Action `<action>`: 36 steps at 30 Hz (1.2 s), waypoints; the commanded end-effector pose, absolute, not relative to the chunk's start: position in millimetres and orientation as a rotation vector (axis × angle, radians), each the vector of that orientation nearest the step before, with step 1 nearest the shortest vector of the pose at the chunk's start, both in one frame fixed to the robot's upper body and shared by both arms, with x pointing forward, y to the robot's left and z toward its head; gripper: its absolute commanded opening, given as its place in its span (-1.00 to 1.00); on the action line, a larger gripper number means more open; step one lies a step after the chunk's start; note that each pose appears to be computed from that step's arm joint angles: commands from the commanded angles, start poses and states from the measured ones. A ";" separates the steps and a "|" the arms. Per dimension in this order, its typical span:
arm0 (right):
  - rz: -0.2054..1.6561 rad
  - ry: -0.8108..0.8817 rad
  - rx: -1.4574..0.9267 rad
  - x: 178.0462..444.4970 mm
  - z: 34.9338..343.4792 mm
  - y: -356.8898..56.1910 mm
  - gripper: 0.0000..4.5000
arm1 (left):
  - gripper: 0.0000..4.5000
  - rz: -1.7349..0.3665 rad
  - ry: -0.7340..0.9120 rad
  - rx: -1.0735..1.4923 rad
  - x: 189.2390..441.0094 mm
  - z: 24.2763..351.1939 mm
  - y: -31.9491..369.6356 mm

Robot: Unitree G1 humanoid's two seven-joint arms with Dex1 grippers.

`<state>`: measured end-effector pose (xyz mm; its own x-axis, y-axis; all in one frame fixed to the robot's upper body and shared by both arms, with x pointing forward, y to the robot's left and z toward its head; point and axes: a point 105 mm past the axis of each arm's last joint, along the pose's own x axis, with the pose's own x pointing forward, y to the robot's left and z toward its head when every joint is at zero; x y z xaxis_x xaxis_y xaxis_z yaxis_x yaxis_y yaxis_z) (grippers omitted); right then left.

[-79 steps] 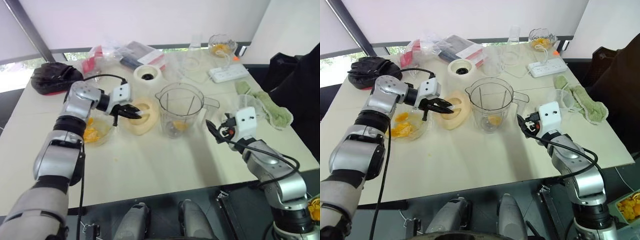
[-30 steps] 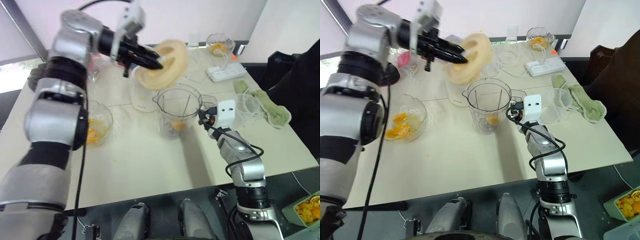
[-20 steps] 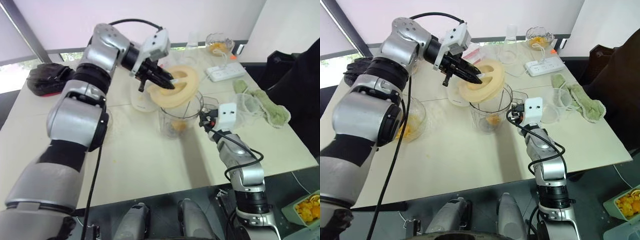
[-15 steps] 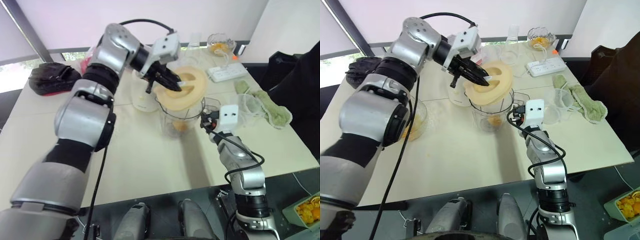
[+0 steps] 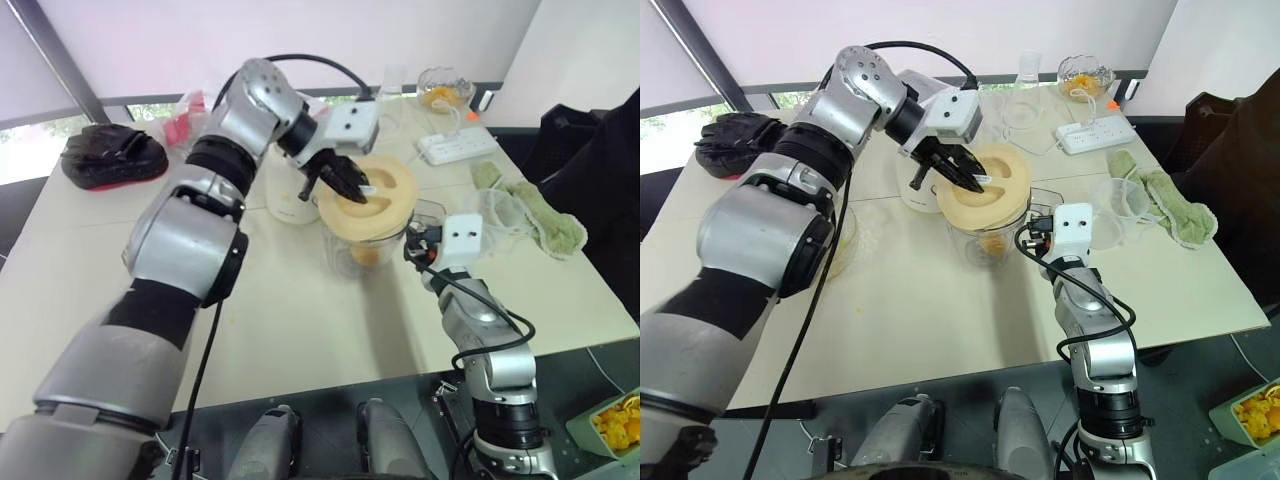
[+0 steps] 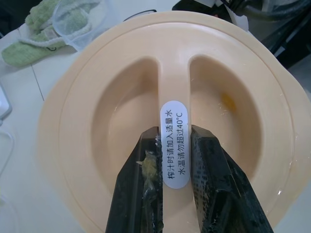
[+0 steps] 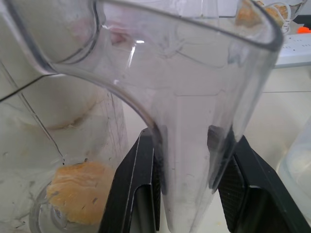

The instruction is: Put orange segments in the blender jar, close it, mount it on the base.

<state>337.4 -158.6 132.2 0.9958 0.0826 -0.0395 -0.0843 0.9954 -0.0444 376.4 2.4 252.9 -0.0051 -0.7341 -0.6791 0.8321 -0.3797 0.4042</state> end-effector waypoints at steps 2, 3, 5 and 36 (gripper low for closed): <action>0.105 -0.055 -0.048 330.1 157.6 -154.8 -0.58 | -0.90 -1.707 0.212 1.095 375.4 221.9 3.8; 0.106 -0.055 -0.049 329.6 158.1 -154.5 -0.58 | -0.90 -1.711 0.214 1.110 374.9 218.6 2.1; 0.108 -0.056 -0.052 328.5 159.0 -153.5 -0.58 | -0.90 -1.723 0.222 1.132 373.5 212.0 -1.4; 0.125 -0.072 -0.075 338.5 168.9 -154.4 -0.58 | -0.90 -1.477 0.457 0.858 392.9 169.8 -3.9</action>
<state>338.6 -173.7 121.6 0.9920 0.0357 -0.1211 -0.0437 0.9970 -0.0641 385.9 -19.6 219.0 0.0550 -0.7402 -0.6701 0.9262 -0.2128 0.3111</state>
